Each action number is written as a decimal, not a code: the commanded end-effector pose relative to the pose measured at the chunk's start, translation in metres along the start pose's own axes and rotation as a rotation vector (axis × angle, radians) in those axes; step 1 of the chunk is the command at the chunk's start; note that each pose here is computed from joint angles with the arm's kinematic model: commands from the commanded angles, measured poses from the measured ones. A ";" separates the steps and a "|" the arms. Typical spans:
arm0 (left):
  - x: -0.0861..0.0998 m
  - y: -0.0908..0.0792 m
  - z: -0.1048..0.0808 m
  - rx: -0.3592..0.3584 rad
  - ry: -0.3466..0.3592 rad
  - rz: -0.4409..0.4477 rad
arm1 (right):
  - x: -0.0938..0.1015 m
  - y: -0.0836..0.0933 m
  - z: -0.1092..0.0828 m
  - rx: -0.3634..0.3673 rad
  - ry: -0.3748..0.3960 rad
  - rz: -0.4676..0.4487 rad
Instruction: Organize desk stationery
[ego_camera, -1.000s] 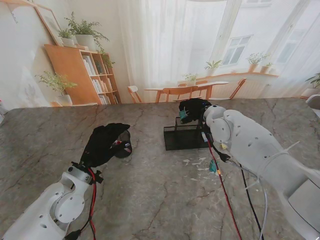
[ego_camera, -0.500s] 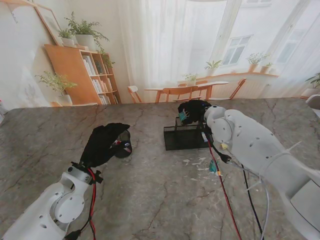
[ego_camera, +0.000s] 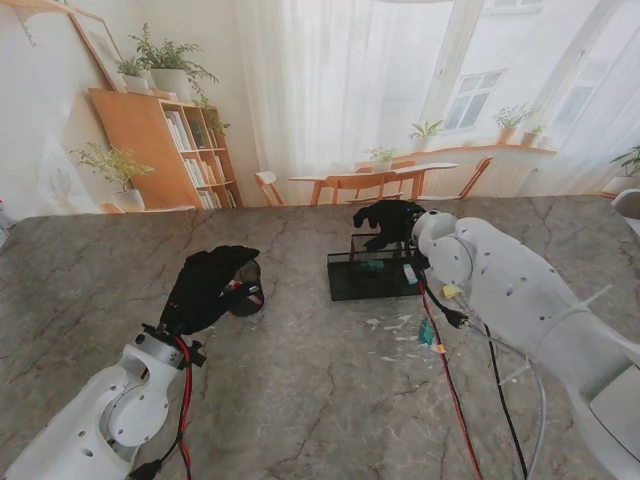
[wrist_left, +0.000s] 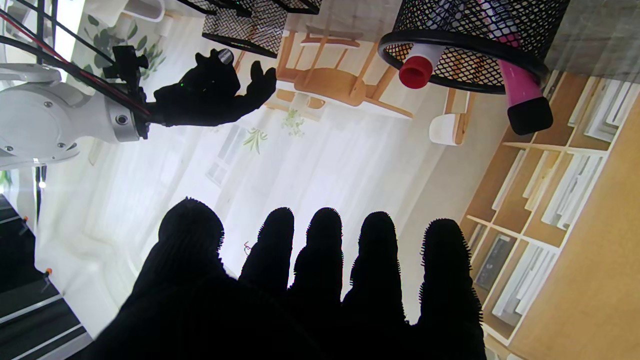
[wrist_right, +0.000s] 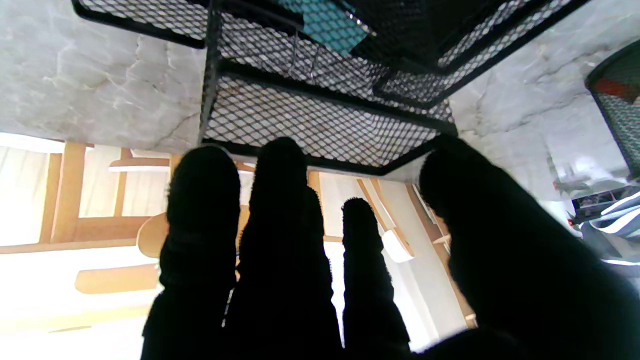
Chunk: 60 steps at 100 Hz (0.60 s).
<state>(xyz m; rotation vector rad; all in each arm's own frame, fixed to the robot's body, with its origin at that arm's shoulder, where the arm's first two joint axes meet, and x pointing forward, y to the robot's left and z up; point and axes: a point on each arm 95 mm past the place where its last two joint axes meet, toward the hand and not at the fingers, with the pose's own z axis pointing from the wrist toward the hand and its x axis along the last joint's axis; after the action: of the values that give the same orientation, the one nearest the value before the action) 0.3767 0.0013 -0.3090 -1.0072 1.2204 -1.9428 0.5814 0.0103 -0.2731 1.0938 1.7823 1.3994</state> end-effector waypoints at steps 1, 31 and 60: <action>0.001 0.002 -0.002 -0.002 0.001 -0.006 | 0.000 0.003 -0.004 -0.003 0.015 -0.006; 0.001 0.002 -0.002 -0.001 0.004 -0.009 | 0.000 0.030 -0.034 -0.070 0.074 -0.045; 0.002 0.003 -0.002 0.002 0.005 -0.013 | -0.012 0.027 -0.082 -0.018 0.097 -0.086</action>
<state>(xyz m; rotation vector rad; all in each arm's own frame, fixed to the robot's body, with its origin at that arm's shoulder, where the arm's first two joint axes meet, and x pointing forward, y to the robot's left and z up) 0.3764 0.0011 -0.3092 -1.0058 1.2193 -1.9479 0.5305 -0.0218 -0.2154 0.9330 1.8300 1.4714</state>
